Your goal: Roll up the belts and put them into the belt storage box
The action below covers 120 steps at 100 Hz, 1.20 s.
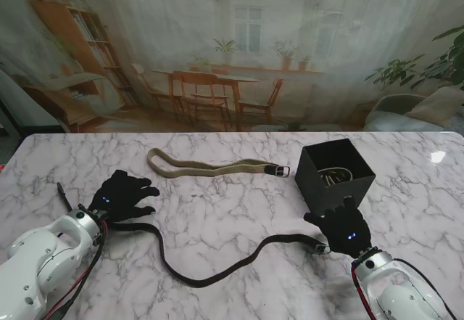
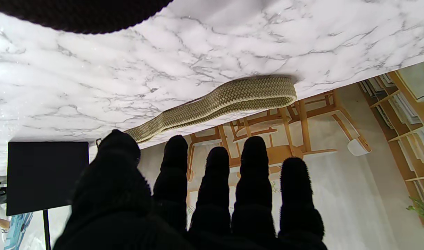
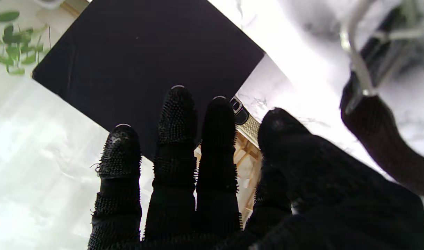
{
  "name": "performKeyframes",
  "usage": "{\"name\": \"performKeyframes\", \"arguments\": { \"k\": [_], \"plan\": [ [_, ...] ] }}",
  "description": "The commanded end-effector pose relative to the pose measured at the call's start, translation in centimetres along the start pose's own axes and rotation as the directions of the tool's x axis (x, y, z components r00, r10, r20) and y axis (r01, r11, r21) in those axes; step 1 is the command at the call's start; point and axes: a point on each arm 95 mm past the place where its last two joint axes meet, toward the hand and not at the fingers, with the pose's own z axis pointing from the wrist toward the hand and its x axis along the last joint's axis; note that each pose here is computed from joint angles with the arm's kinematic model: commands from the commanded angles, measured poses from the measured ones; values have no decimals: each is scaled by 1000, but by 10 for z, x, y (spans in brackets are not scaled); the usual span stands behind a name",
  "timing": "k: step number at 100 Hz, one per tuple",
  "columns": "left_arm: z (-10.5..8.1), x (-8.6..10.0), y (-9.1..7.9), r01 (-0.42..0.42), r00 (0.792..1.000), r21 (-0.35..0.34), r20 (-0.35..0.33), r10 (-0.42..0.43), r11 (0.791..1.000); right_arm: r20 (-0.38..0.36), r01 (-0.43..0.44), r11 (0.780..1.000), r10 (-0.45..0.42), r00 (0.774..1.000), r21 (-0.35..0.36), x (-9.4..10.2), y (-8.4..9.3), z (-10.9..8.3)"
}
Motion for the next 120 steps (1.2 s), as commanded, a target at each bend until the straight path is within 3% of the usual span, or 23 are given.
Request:
{"name": "performKeyframes", "arguments": {
  "k": [1, 20, 39, 87, 120],
  "plan": [
    [2, 5, -1, 17, 1000, 7, 7, -17, 1000, -17, -14, 1000, 15, 1000, 16, -4, -12, -3],
    [4, 10, -3, 43, 999, 24, 20, -44, 999, -114, -69, 997, 71, 991, 20, -4, -20, -3],
    [6, 11, -1, 43, 999, 27, 30, -43, 999, -189, -194, 979, 201, 961, 57, -5, -25, -2],
    [3, 13, 2, 43, 998, 23, 42, -44, 999, -187, -253, 946, 291, 938, 201, -5, -40, 6],
    [4, 12, 1, 45, 998, 26, 39, -46, 999, -222, -326, 928, 361, 906, 179, 3, -38, 11]
  ]
}}
